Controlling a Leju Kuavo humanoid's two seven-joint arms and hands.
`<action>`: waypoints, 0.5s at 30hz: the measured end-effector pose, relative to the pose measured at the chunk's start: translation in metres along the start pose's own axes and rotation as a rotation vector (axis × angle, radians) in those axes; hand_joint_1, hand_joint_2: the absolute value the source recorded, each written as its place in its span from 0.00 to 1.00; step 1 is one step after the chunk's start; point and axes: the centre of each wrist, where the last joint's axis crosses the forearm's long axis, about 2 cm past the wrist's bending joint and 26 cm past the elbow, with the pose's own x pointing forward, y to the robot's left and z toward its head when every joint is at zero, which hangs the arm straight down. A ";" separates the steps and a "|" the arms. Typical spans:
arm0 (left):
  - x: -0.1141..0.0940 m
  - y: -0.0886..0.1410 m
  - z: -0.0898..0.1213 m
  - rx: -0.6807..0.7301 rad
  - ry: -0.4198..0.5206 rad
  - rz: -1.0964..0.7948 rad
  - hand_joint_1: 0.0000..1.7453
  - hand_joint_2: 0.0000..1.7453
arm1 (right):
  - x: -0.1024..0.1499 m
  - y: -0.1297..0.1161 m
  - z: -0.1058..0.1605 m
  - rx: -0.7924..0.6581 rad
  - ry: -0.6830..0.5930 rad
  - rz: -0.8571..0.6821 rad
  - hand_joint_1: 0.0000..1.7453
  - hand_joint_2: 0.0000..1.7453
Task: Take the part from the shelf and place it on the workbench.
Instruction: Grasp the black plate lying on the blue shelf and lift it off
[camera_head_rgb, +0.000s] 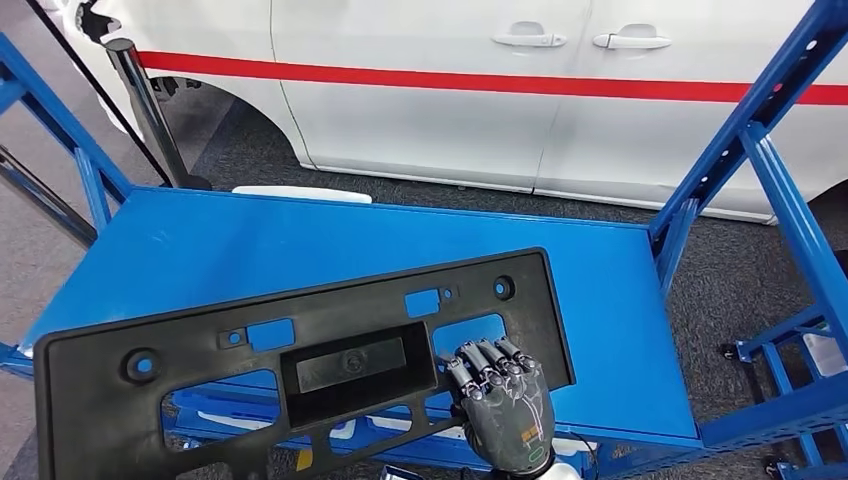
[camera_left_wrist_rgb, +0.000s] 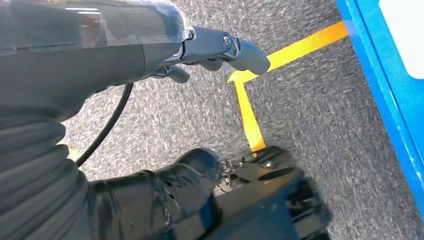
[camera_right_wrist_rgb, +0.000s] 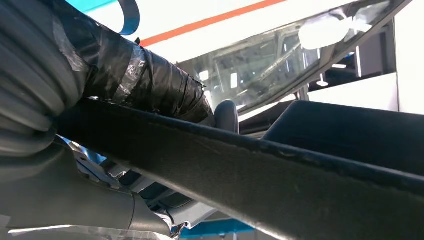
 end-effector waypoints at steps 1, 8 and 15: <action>0.000 0.000 0.000 0.000 0.002 -0.002 0.00 1.00 | 0.000 0.000 0.000 0.001 0.001 -0.003 1.00 1.00; 0.001 0.000 0.000 0.004 0.011 -0.006 0.00 1.00 | -0.001 0.002 0.002 0.011 0.005 -0.014 1.00 1.00; 0.001 -0.002 0.000 -0.008 0.012 -0.002 0.00 1.00 | -0.001 0.004 0.004 0.021 0.007 -0.019 1.00 1.00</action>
